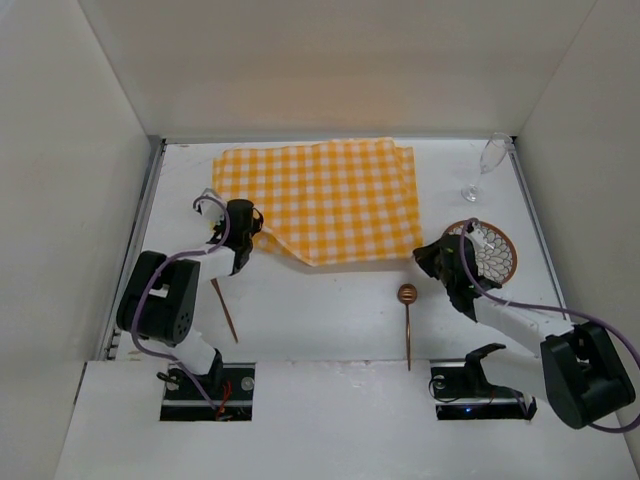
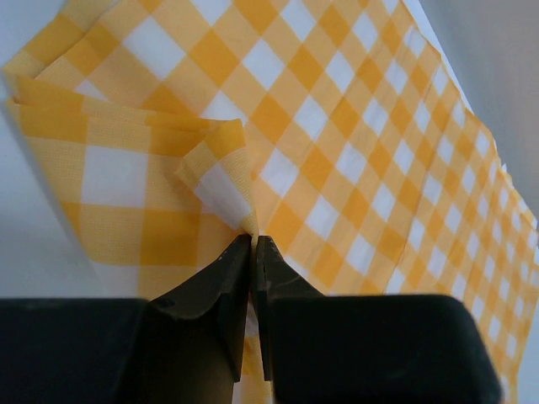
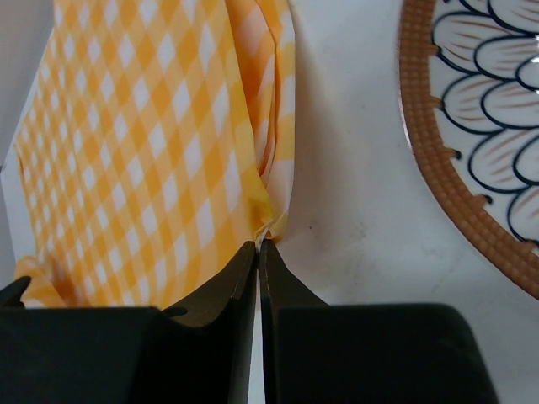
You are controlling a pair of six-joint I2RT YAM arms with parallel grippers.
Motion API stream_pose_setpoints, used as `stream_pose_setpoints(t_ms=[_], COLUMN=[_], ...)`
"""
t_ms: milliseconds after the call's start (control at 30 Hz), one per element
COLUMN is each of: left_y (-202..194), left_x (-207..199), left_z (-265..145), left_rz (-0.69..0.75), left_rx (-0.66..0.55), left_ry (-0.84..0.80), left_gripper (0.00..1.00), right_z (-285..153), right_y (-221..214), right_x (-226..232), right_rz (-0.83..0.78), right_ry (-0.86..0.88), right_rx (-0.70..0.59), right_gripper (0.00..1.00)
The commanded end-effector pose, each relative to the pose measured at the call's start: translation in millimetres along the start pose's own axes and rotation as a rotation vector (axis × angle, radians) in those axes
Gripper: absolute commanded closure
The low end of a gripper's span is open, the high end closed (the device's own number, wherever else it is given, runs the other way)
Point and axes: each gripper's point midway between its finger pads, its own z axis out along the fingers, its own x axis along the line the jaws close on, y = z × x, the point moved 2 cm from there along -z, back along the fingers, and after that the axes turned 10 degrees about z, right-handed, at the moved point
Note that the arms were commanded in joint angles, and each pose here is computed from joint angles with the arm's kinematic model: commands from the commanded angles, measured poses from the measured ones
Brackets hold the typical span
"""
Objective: Set the dinner table for one person
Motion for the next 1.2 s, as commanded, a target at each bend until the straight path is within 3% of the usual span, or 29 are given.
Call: stream_pose_setpoints(t_ms=[0, 233, 533, 800, 967, 1167], left_y=[17.6, 2.9, -18.8, -35.0, -37.3, -42.0], left_x=[-2.0, 60.4, 95.7, 105.6, 118.3, 101.6], left_z=[-10.1, -37.9, -65.2, -81.7, -86.8, -77.6], left_rz=[-0.060, -0.061, -0.007, 0.019, 0.031, 0.052], left_rx=[-0.054, -0.019, 0.054, 0.126, 0.136, 0.153], left_ry=[-0.037, 0.038, 0.091, 0.073, 0.112, 0.086], left_gripper=[0.94, 0.93, 0.92, 0.96, 0.92, 0.91], right_z=[-6.9, -5.4, -6.9, -26.0, -35.9, -25.6], right_y=[2.5, -0.7, -4.3, -10.1, 3.6, 9.3], right_x=[-16.3, -28.5, -38.8, -49.3, -50.8, -43.2], right_rz=[-0.002, -0.028, -0.031, -0.019, -0.011, -0.052], right_ry=[-0.033, -0.067, -0.100, -0.121, -0.119, -0.121], right_rx=[-0.030, -0.019, -0.012, 0.009, -0.040, -0.033], right_gripper=[0.89, 0.88, 0.88, 0.86, 0.80, 0.80])
